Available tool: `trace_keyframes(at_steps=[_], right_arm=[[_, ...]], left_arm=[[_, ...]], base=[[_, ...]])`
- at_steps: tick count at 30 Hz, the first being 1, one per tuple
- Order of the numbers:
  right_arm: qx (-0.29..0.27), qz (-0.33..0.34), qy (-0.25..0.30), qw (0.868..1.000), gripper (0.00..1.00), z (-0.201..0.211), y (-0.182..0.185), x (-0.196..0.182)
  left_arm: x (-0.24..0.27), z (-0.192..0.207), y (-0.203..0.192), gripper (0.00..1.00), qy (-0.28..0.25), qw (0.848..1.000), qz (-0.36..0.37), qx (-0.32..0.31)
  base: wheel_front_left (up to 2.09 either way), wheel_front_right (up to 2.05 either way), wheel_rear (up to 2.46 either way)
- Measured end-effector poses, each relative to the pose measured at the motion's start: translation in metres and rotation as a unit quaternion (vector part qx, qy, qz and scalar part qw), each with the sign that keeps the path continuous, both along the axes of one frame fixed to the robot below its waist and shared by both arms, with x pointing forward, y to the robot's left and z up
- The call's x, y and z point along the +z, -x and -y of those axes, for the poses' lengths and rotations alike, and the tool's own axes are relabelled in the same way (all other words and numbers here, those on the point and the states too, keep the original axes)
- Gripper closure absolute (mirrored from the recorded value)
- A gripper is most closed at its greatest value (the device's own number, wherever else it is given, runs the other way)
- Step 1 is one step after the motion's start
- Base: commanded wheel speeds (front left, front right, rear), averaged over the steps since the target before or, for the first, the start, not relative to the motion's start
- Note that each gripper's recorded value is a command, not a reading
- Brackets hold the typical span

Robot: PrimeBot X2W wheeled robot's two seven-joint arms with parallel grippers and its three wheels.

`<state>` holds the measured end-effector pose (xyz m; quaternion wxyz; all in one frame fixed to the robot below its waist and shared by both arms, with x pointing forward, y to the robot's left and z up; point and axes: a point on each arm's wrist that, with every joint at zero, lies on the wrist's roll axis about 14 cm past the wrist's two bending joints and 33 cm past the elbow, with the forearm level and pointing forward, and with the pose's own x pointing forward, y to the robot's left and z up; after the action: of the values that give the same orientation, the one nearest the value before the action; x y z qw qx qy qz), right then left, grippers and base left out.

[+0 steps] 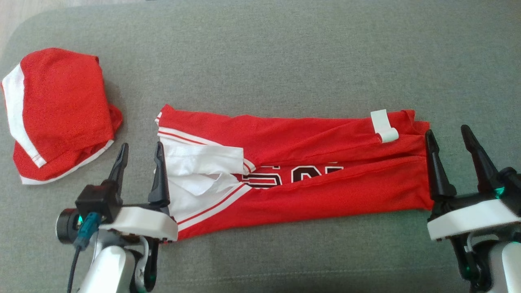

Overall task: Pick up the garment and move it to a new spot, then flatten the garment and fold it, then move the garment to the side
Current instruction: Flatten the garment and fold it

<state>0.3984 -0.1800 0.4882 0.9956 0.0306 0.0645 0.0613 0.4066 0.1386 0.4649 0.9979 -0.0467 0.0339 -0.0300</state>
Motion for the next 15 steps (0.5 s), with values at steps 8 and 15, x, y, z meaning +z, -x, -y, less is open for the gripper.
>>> trace_keyframes(at_steps=[8,15], right_arm=[[0.000,-0.012,0.000,1.000,0.00,0.000,0.003,-0.005],[-0.007,-0.040,-0.012,0.999,0.00,0.003,0.005,-0.022]], left_arm=[[0.002,-0.001,0.000,0.00,-0.002,1.000,0.003,0.000],[0.002,0.002,0.002,0.00,-0.002,1.000,0.003,-0.003]], base=[[0.00,0.00,0.00],[0.00,0.00,0.00]])
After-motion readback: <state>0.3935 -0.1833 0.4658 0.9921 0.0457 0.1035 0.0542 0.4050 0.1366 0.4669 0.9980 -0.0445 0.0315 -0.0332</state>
